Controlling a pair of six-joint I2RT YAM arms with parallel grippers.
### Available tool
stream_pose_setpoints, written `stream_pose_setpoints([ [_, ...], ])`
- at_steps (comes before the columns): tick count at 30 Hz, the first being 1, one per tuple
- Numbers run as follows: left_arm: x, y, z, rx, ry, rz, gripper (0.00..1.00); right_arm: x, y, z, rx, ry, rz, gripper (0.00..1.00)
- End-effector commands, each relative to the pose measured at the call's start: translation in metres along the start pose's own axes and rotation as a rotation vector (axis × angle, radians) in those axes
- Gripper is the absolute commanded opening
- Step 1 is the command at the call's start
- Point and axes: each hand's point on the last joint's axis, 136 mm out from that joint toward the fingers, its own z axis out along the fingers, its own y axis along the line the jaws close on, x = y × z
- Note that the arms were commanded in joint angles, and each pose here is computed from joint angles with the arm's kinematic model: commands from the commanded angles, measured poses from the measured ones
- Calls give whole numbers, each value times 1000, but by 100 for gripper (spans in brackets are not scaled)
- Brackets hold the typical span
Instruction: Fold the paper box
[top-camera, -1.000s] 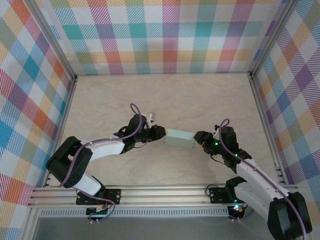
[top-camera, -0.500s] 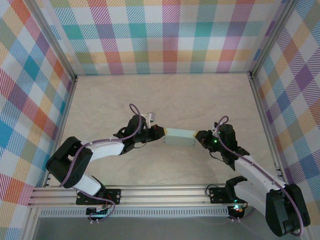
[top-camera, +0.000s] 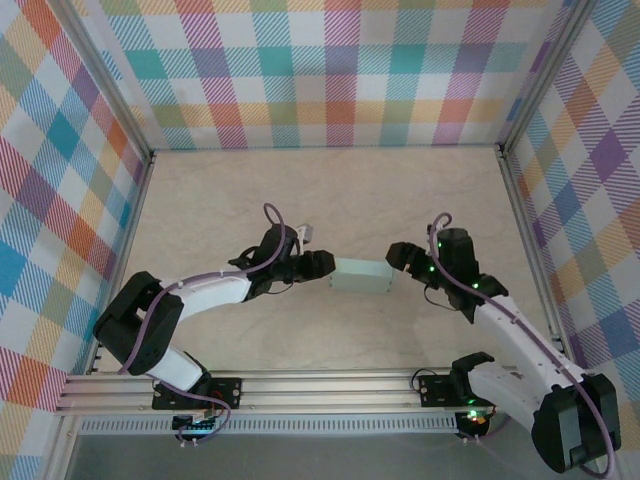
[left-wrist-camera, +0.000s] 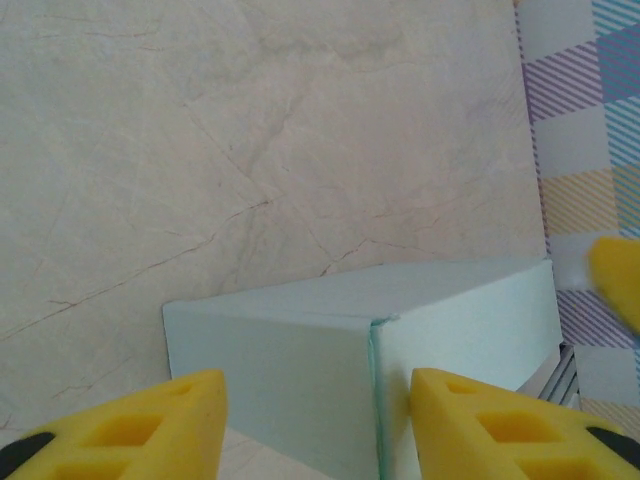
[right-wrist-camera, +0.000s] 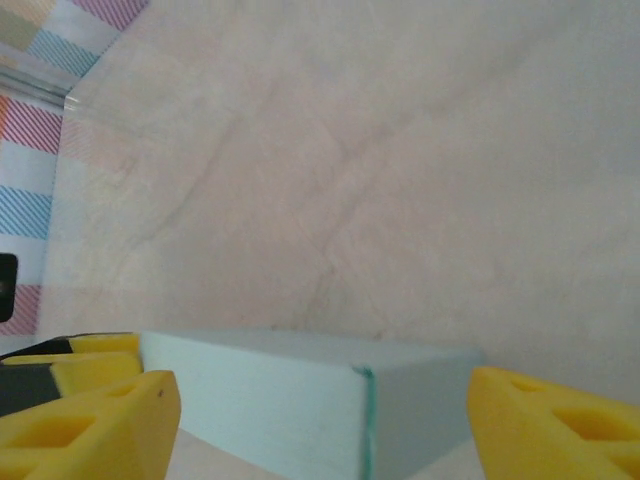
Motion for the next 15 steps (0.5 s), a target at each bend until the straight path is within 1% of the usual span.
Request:
stream_pose_setpoints([
  [1,5,5,3,-56,74,-14,54,-22,2,-5,88,-8,-330,80],
  [4,-8,-12,0,-25,52,3,59,-36,18,1,64,25,-527,84],
  [6,-15,-17,-4,-23,38,17,63,-32,32,7,-9,86,-660,86],
  [9,-28,-19,-15,-26,1,27,72,-7,52,8,-187,243,-861,91],
  [11,-35,-11,-25,-42,-24,21,75,13,53,5,-271,373,-963,94],
  [14,-44,6,-39,-56,-54,-3,76,25,38,7,-251,535,-1075,95],
  [15,-46,11,-43,-61,-63,-10,76,26,35,9,-240,572,-1101,95],
])
